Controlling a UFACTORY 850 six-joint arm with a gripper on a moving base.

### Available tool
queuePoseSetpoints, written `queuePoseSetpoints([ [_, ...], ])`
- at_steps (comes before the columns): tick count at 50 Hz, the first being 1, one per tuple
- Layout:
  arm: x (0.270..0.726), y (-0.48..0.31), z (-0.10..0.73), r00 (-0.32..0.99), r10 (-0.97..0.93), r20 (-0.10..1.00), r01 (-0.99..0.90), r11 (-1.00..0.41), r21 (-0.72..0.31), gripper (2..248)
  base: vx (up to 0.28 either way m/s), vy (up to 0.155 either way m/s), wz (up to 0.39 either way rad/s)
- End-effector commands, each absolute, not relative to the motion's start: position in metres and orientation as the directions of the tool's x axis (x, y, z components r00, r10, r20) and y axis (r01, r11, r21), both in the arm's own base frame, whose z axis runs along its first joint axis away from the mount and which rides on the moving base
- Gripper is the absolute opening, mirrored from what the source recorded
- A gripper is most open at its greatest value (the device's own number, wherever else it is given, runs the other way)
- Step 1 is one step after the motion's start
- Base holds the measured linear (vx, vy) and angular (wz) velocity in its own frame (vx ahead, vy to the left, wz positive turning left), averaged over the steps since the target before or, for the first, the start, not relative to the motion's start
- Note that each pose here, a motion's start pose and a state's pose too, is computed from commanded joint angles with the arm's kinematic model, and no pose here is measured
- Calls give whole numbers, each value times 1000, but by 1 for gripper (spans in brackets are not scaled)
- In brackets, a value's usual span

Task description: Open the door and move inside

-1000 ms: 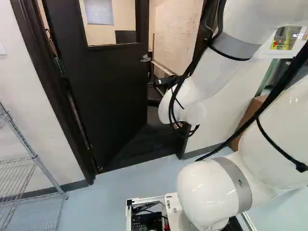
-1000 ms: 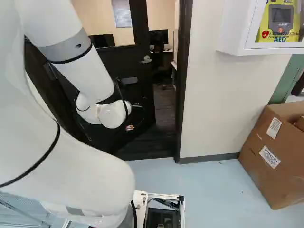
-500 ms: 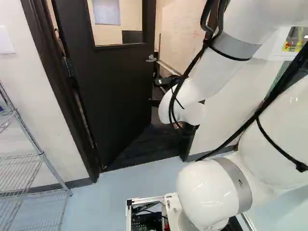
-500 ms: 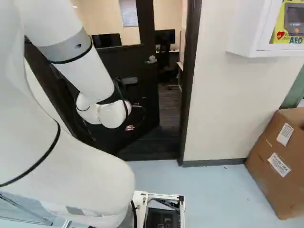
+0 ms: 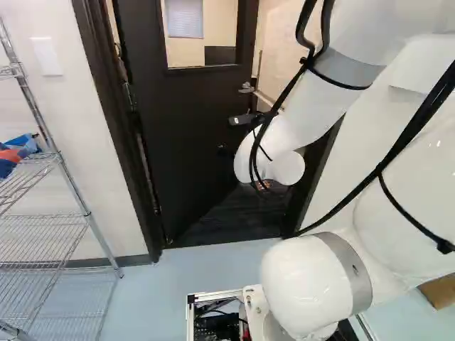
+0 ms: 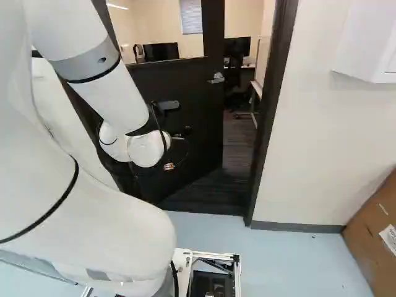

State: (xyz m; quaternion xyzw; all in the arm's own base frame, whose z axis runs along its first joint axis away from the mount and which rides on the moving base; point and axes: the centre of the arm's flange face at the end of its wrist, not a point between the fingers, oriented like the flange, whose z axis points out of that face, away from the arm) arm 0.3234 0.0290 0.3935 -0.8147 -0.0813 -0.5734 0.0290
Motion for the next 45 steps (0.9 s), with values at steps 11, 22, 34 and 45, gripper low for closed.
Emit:
queuePoseSetpoints([
  [11,323,29,393,329,99,939,166,-985,46,247,91,92,298],
  [22,323,29,393,329,99,939,166,-985,46,247,127,66,107],
  [34,323,29,393,329,99,939,166,-985,46,247,98,36,-4],
  [45,323,29,393,329,99,939,166,-985,46,247,96,34,-4],
])
